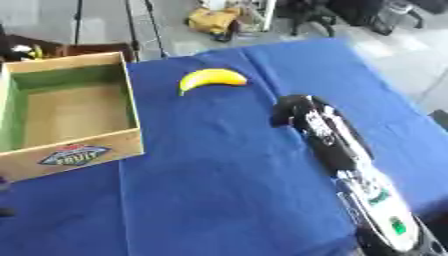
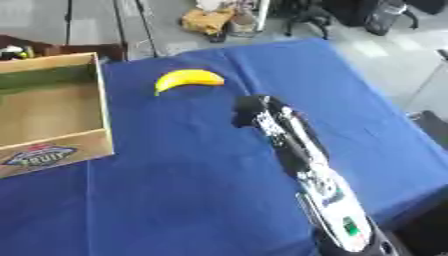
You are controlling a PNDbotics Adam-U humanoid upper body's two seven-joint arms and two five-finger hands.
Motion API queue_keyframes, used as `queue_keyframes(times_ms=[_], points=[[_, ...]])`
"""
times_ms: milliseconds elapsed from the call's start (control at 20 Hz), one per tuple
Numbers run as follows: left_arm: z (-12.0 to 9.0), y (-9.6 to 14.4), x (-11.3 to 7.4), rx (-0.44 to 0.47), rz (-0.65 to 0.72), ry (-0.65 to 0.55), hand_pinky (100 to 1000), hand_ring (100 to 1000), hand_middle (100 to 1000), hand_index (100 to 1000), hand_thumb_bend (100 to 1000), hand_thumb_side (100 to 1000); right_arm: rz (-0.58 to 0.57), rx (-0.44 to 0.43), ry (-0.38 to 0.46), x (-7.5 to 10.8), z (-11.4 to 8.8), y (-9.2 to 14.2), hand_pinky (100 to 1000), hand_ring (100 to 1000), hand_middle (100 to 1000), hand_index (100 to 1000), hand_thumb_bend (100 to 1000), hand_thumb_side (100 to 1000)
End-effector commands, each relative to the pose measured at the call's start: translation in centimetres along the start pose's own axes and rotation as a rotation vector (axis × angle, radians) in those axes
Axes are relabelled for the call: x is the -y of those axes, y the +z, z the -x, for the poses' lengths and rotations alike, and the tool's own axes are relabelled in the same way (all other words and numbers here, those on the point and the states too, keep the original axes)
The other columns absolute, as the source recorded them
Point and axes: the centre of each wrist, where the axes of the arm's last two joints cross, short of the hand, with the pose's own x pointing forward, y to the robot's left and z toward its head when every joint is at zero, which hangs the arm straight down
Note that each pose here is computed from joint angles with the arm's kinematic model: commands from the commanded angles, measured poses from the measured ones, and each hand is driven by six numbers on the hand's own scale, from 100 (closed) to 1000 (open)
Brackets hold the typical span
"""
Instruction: Pick up objects on the table and place them in the box.
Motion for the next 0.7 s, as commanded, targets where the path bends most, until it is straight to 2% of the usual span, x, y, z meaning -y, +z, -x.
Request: queue_keyframes(times_ms=[50,400,700], points=[[-0.6,0.0,-0.4,0.017,-0.009,-0.009,616,805,619,613,178,1000,-0.011,0.022,0.015,0.3,-0.6,-0.3,583,595,625,711,100,683],[-0.6,0.0,-0.4,0.017,-0.008,-0.011,616,805,619,613,178,1000,-0.024,0.028,0.044,0.8,-1.0,-0.3,584,600,627,710,100,675],[-0.6,0.0,-0.5,0.019,-0.007,-0.015,616,805,619,612,178,1000,-0.099,0.092,0.202,3.2,-3.9,-1.3,600,610,639,718,100,631]])
